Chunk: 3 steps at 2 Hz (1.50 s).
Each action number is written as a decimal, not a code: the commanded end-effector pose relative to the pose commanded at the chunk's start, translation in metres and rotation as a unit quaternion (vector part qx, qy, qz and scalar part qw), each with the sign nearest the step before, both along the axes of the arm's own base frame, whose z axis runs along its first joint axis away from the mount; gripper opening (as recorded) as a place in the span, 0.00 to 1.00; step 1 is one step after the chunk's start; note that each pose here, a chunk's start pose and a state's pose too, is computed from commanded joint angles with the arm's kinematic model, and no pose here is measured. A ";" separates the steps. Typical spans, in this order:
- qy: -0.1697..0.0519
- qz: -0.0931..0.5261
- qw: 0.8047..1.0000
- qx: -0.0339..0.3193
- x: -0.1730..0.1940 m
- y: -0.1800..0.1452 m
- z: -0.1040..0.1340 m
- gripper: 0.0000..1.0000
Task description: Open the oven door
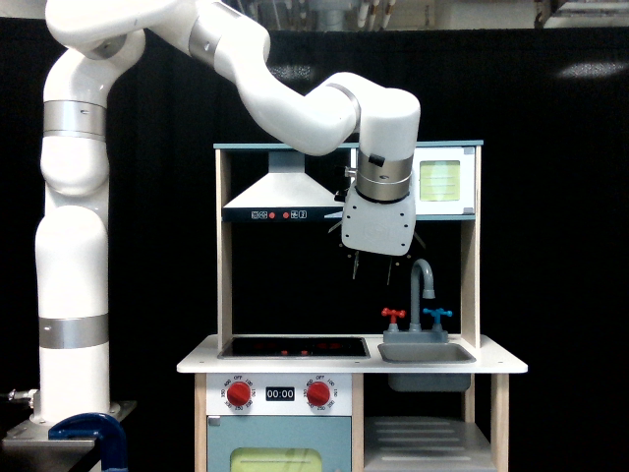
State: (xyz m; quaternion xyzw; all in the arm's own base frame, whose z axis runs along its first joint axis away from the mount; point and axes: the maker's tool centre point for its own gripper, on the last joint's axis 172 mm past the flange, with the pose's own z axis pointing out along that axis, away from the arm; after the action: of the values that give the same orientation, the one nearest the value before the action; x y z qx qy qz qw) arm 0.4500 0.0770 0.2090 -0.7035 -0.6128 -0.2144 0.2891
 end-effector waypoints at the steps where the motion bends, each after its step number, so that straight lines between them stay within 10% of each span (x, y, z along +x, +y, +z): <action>1: -0.021 -0.019 0.997 0.067 0.013 0.005 0.011 1.00; 3: -0.040 0.025 0.984 0.169 0.024 0.016 0.029 1.00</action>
State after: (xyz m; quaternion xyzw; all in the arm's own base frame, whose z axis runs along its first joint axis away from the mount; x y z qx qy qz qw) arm 0.4740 0.0930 0.2380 -0.6196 -0.5963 -0.3358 0.3844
